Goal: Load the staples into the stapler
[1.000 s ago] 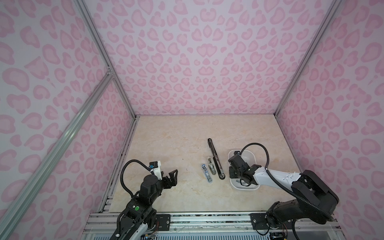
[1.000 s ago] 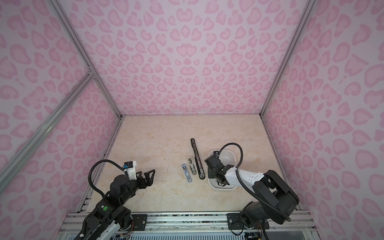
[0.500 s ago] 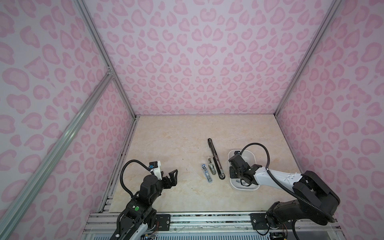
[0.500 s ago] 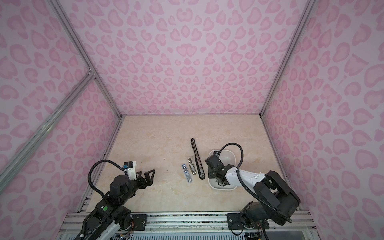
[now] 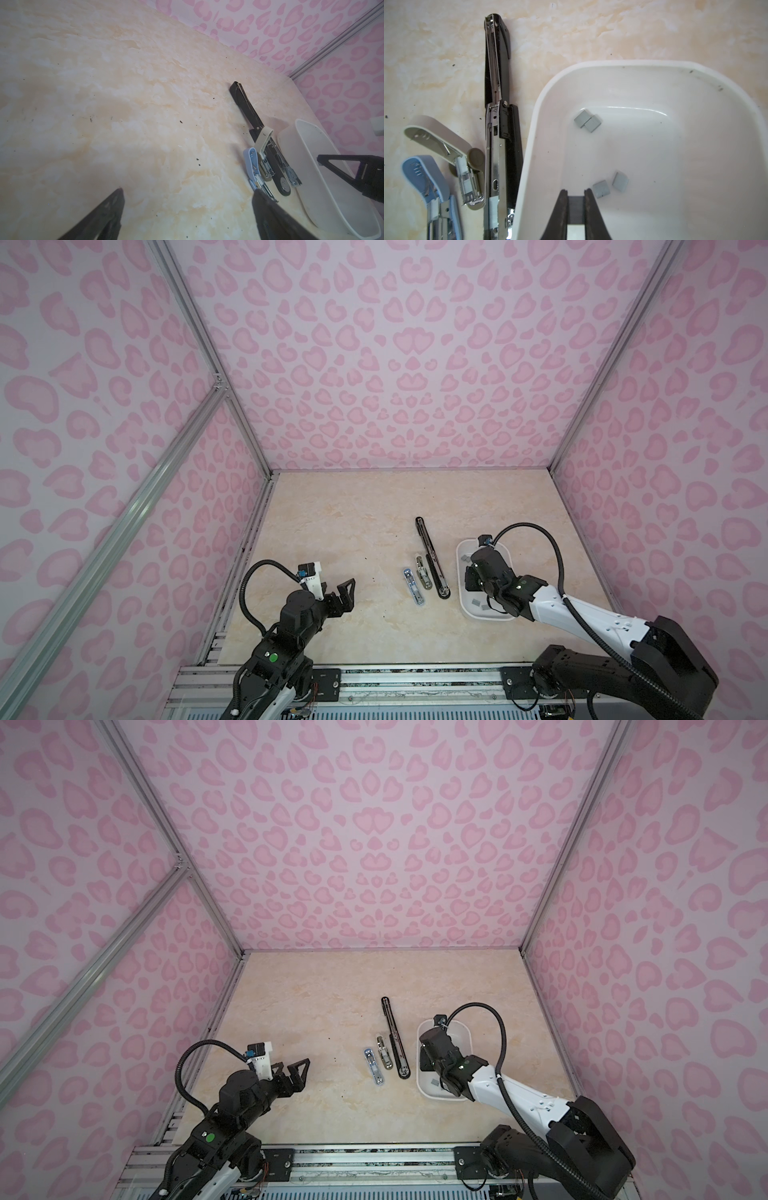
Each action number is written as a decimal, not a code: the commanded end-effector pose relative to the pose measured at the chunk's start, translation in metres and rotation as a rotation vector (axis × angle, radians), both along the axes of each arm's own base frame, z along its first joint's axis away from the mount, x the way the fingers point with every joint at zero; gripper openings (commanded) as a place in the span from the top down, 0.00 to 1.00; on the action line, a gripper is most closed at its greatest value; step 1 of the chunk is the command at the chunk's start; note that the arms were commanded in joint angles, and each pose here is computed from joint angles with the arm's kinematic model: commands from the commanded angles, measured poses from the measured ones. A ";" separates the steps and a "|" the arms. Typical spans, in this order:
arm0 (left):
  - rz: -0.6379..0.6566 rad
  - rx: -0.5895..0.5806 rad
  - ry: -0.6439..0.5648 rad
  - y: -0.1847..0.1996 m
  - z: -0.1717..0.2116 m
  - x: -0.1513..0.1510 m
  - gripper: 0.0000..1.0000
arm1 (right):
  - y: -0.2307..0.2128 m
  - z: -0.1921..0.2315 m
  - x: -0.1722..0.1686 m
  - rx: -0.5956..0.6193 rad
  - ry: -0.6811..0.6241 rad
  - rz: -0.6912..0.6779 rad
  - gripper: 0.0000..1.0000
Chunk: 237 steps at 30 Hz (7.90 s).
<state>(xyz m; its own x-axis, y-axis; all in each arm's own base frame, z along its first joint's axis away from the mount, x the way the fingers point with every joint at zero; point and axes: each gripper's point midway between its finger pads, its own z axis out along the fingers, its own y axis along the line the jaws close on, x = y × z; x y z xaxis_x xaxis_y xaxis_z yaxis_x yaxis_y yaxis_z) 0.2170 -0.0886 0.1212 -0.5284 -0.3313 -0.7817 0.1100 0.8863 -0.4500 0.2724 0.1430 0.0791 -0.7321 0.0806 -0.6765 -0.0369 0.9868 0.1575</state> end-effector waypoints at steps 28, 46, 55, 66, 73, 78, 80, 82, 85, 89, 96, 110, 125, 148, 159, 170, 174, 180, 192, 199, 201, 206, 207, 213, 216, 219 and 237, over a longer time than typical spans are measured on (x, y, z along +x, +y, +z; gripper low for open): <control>0.044 0.014 0.002 0.006 0.000 0.004 0.03 | -0.031 -0.064 0.056 -0.126 0.139 -0.152 0.81; 0.047 0.015 0.001 0.007 0.000 0.004 0.03 | -0.028 -0.068 0.060 -0.135 0.230 -0.129 0.78; 0.044 0.014 0.000 0.006 0.000 0.004 0.03 | -0.028 -0.064 0.057 -0.135 0.232 -0.129 0.80; 0.044 0.013 0.000 0.006 0.000 0.004 0.03 | -0.032 -0.067 0.055 -0.145 0.238 -0.131 0.81; 0.043 0.013 -0.001 0.006 0.001 0.004 0.03 | -0.031 -0.071 0.055 -0.153 0.250 -0.127 0.81; 0.043 0.012 -0.001 0.006 0.001 0.004 0.03 | -0.029 -0.070 0.055 -0.149 0.250 -0.121 0.82; 0.044 0.013 -0.001 0.006 0.001 0.004 0.03 | -0.030 -0.069 0.054 -0.148 0.251 -0.122 0.82; 0.043 0.012 -0.002 0.006 0.001 0.004 0.03 | -0.030 -0.068 0.054 -0.147 0.251 -0.123 0.81; 0.043 0.013 0.001 0.006 0.000 0.004 0.03 | -0.031 -0.067 0.052 -0.148 0.251 -0.123 0.80; 0.043 0.013 0.001 0.006 0.000 0.004 0.03 | -0.031 -0.066 0.052 -0.147 0.249 -0.122 0.80; 0.042 0.012 0.000 0.006 0.001 0.004 0.03 | -0.031 -0.069 0.052 -0.150 0.255 -0.120 0.83; 0.033 0.010 -0.002 0.005 0.001 0.004 0.03 | -0.031 -0.050 0.054 -0.128 0.204 -0.123 0.86; 0.089 0.013 0.015 0.014 -0.002 0.003 0.03 | 0.011 0.044 0.042 -0.029 -0.109 -0.048 0.87; 0.005 -0.061 0.095 -0.004 -0.014 -0.009 0.08 | 0.135 0.040 -0.039 0.122 -0.231 0.345 0.87; -0.004 -0.127 -0.022 -0.002 0.004 -0.017 0.05 | 0.172 0.001 -0.062 0.097 -0.146 0.425 0.88; 0.001 -0.120 0.009 -0.002 0.000 -0.018 0.05 | 0.160 -0.018 -0.056 -0.002 -0.117 0.405 0.87; -0.004 -0.121 0.013 -0.003 -0.001 -0.018 0.05 | 0.157 -0.014 -0.053 0.011 -0.128 0.402 0.87; -0.001 -0.119 0.015 -0.002 -0.002 -0.018 0.05 | 0.159 -0.018 -0.049 0.007 -0.113 0.416 0.87; 0.003 -0.116 0.015 -0.001 -0.002 -0.017 0.05 | 0.165 -0.033 -0.042 -0.006 -0.076 0.429 0.87; 0.005 -0.116 0.013 -0.001 -0.001 -0.017 0.05 | 0.168 -0.035 -0.041 -0.015 -0.065 0.436 0.88; 0.005 -0.115 0.014 -0.001 -0.002 -0.017 0.05 | 0.168 -0.033 -0.041 -0.017 -0.068 0.437 0.88; 0.002 -0.117 0.014 -0.001 -0.001 -0.017 0.05 | 0.166 -0.029 -0.041 -0.015 -0.072 0.427 0.88; 0.003 -0.117 0.014 -0.001 -0.002 -0.017 0.05 | 0.166 -0.027 -0.041 -0.010 -0.074 0.424 0.88; 0.001 -0.118 0.014 -0.002 -0.001 -0.018 0.06 | 0.166 -0.025 -0.042 0.006 -0.067 0.410 0.88; 0.001 -0.117 0.014 -0.002 -0.002 -0.018 0.06 | 0.167 -0.027 -0.043 0.005 -0.060 0.405 0.88; 0.000 -0.118 0.013 -0.002 -0.001 -0.018 0.06 | 0.166 -0.030 -0.043 0.005 -0.053 0.398 0.88; -0.002 -0.120 0.011 -0.002 -0.001 -0.018 0.06 | 0.164 -0.039 -0.045 -0.018 -0.034 0.374 0.89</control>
<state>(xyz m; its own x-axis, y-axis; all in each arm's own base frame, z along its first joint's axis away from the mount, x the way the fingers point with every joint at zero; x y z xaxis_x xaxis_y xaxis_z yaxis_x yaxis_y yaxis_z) 0.1989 -0.0901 0.1175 -0.5417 -0.4165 -0.7301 0.1021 0.8296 -0.5490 0.2257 0.3104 0.0409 -0.6863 -0.2030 -0.6984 -0.4187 0.8955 0.1511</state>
